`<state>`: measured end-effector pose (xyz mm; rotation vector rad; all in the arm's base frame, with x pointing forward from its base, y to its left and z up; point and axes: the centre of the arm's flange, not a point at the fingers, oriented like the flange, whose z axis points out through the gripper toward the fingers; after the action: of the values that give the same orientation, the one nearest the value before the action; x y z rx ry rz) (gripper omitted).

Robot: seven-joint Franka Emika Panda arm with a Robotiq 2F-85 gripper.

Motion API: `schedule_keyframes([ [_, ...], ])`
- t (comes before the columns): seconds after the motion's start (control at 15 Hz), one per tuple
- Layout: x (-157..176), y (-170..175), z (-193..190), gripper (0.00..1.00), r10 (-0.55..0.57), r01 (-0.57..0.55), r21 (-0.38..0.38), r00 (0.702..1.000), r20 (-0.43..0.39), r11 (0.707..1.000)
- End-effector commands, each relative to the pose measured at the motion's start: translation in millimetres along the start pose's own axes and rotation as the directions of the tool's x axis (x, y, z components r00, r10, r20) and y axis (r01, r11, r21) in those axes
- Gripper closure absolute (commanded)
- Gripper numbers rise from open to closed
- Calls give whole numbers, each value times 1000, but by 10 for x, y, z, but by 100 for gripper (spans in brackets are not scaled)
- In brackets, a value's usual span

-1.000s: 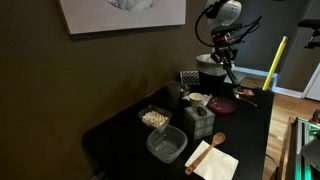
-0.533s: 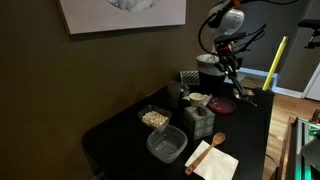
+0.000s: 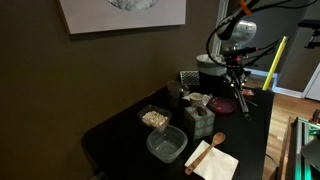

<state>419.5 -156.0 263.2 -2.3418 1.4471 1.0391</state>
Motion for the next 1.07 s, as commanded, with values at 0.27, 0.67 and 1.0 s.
schedule_keyframes([
  [0.27,299,472,437,94,77,-69,109,994,-80,992],
  [0.67,786,699,669,94,167,-137,196,975,-147,971],
  [1.0,1140,788,908,94,196,-161,212,969,-152,964],
])
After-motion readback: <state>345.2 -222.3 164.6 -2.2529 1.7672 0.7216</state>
